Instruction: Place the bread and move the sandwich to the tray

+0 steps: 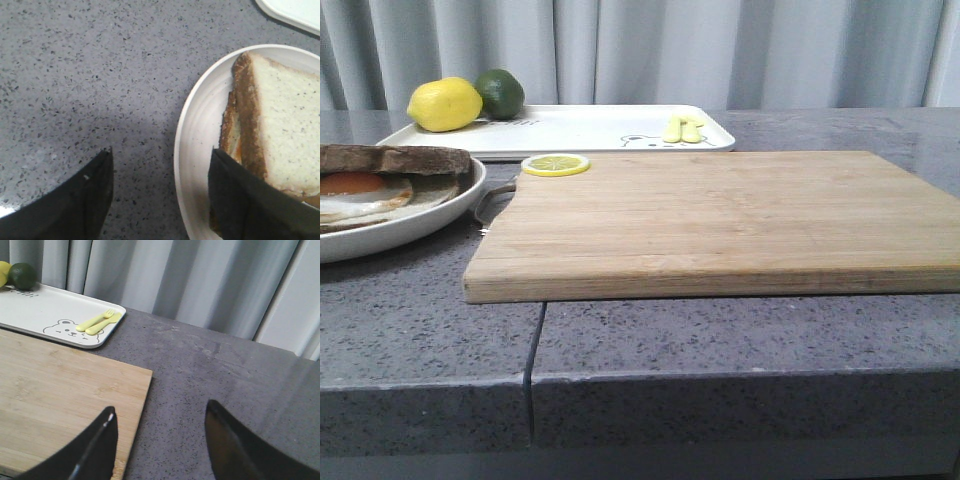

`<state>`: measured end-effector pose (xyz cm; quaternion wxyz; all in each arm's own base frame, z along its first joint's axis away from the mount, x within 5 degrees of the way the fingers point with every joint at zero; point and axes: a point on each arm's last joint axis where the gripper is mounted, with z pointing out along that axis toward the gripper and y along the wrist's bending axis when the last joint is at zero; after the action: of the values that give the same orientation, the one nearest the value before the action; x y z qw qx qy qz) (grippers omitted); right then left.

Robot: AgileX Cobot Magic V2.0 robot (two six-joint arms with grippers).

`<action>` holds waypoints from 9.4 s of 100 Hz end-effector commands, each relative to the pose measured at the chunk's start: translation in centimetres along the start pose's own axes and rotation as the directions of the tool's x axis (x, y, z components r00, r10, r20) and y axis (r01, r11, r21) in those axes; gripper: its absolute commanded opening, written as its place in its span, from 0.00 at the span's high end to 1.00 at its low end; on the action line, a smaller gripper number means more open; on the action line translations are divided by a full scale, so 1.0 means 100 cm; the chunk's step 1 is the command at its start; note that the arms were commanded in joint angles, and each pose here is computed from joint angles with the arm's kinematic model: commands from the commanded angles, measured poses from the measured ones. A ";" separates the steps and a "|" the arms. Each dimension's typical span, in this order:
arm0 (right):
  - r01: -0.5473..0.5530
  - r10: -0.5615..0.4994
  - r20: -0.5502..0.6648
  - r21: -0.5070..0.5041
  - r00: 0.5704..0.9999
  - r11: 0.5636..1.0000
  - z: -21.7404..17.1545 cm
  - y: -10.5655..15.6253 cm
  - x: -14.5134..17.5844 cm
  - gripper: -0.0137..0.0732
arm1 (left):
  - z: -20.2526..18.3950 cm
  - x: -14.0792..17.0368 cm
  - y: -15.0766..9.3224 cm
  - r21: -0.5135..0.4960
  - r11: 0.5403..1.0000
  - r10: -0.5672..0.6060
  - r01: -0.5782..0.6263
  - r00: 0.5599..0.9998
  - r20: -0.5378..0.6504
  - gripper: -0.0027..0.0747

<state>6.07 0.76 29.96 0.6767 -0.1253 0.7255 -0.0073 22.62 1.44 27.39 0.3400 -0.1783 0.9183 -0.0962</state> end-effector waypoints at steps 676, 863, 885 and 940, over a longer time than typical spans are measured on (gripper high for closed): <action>0.013 -0.014 0.071 0.013 0.997 1.000 -0.001 -0.002 -0.012 0.38 | 0.178 -0.176 -0.151 0.493 0.859 -0.053 0.136 0.982 -0.179 0.99; 0.012 -0.013 0.071 0.013 0.997 1.000 -0.001 -0.002 -0.012 0.38 | -0.048 -0.214 -0.159 0.398 0.864 0.183 -0.307 0.929 0.321 0.63; 0.012 -0.013 0.071 0.013 0.997 1.000 -0.001 -0.002 -0.012 0.38 | -0.109 -0.204 -0.160 0.381 0.829 0.224 -0.409 0.868 0.443 0.63; 0.010 -0.011 0.071 0.013 0.997 1.000 -0.001 -0.002 -0.012 0.38 | -0.139 -0.088 -0.104 0.291 0.868 0.163 -0.402 0.784 0.599 0.63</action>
<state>6.06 0.73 29.82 0.6712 -0.1250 0.7306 -0.0084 25.04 -4.29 45.49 0.5710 0.0401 0.8016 -0.1727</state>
